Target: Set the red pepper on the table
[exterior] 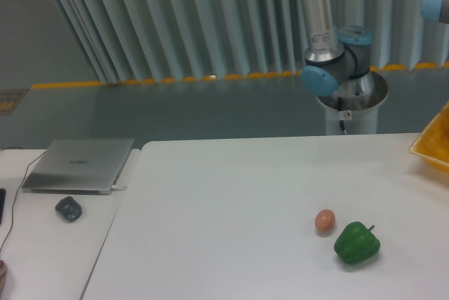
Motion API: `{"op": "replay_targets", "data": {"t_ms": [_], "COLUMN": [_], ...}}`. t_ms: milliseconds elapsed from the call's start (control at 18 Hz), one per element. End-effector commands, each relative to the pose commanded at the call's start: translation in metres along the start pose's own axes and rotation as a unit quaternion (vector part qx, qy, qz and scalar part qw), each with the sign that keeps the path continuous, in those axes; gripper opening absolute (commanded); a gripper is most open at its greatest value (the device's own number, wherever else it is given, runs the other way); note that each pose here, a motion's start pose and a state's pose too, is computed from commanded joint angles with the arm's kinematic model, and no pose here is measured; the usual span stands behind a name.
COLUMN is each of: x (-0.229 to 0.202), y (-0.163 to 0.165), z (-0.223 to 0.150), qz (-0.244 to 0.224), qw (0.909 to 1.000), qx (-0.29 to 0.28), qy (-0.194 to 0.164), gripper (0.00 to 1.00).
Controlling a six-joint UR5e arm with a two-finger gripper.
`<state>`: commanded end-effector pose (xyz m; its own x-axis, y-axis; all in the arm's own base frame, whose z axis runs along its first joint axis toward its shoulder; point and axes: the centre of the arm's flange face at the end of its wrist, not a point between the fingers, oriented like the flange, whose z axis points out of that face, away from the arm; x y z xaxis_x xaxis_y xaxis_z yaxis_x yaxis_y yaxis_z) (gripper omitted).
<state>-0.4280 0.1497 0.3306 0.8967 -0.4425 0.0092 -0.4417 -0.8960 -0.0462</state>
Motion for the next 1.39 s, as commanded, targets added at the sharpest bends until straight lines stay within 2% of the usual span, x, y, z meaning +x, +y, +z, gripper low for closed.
{"op": "replay_targets", "data": {"t_ms": [278,778,1389], "x": [0.001,-0.006,-0.009], "y": [0.01,0.005,-0.009], "z": [0.015,0.036,0.049], "qz": [-0.023,-0.009,0.018], "qw": [0.9985,0.9983,0.9985], "qx": [0.049,0.055,0.025], "qy": [-0.008,0.017,0.045], "gripper": [1.0,1.0,1.0]}}
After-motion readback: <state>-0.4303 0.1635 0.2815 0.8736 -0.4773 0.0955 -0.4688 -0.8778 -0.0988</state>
